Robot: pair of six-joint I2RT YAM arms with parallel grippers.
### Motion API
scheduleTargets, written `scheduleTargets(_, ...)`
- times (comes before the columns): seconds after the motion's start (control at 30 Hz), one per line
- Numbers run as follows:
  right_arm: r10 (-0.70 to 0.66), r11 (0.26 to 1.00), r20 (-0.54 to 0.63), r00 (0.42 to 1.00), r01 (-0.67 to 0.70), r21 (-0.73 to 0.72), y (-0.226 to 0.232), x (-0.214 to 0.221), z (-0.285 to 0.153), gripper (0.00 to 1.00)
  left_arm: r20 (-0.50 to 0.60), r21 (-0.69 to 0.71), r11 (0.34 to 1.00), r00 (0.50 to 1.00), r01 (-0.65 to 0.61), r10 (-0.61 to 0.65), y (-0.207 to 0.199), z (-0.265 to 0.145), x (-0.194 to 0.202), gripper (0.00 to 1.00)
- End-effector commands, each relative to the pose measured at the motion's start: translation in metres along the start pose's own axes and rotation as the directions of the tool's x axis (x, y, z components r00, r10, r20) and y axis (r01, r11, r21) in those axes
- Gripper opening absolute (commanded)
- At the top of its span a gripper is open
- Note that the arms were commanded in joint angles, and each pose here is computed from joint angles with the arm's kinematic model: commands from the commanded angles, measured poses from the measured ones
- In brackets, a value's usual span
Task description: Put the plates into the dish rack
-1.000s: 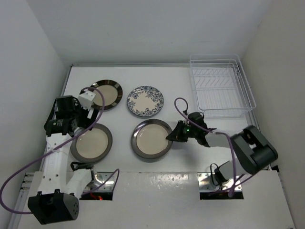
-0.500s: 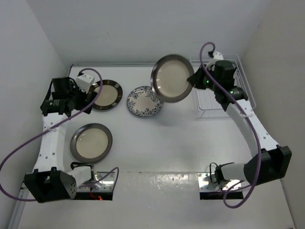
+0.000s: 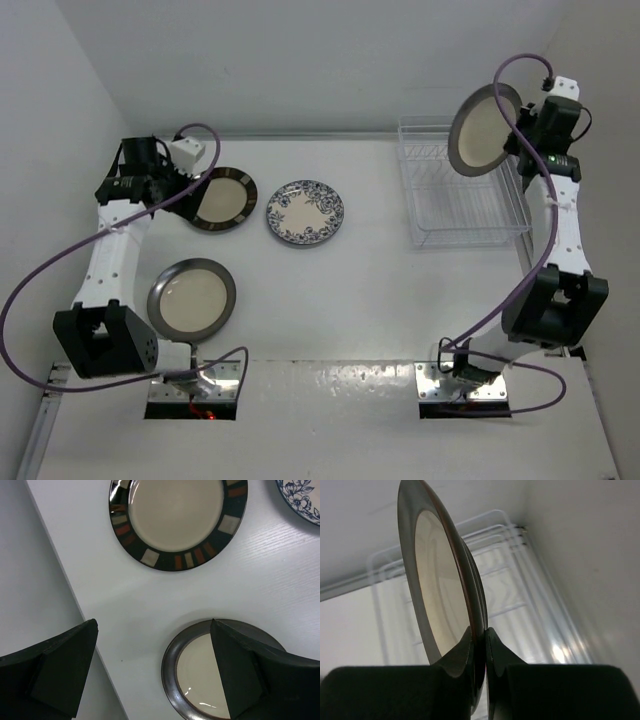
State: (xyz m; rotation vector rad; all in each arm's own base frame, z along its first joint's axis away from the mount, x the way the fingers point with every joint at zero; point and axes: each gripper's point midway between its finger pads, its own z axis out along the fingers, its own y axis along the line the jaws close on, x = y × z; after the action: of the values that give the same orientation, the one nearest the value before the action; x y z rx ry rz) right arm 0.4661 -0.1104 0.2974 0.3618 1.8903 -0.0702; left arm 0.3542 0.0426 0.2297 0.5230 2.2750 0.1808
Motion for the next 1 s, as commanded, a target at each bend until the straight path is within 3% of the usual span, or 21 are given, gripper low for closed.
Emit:
scheduleTargets(0.0,-0.099,0.995,0.301,0.948,0.085,0.058,-0.018,-0.098,-0.017,0.00,0.005,0.005,1.000,1.000,-0.004,0.004,0.003,0.003,-0.014,1.00)
scheduleTargets(0.33,-0.353,0.928,0.316,0.881,0.287,0.235,-0.053,-0.136,0.020,0.00,-0.103,0.071,0.997,0.994,0.039,-0.032,-0.001,0.036,0.006,1.00)
scheduleTargets(0.43,-0.443,0.888,0.328,0.834,0.357,0.291,-0.054,-0.146,0.032,0.00,-0.105,0.074,0.996,0.994,0.049,-0.041,0.002,0.037,0.006,1.00)
scheduleTargets(0.63,-0.496,0.855,0.283,0.821,0.403,0.327,-0.055,-0.129,0.055,0.00,-0.121,0.108,0.993,0.992,0.057,-0.044,-0.002,0.043,0.007,1.00)
scheduleTargets(0.77,-0.593,0.789,0.239,0.769,0.495,0.364,-0.044,-0.117,0.062,0.00,-0.137,0.116,0.991,0.990,0.061,-0.045,-0.004,0.045,0.010,1.00)
scheduleTargets(0.97,-0.654,0.736,0.253,0.713,0.524,0.428,-0.032,-0.105,0.061,0.00,-0.145,0.121,0.991,0.988,0.063,-0.046,-0.004,0.047,0.012,1.00)
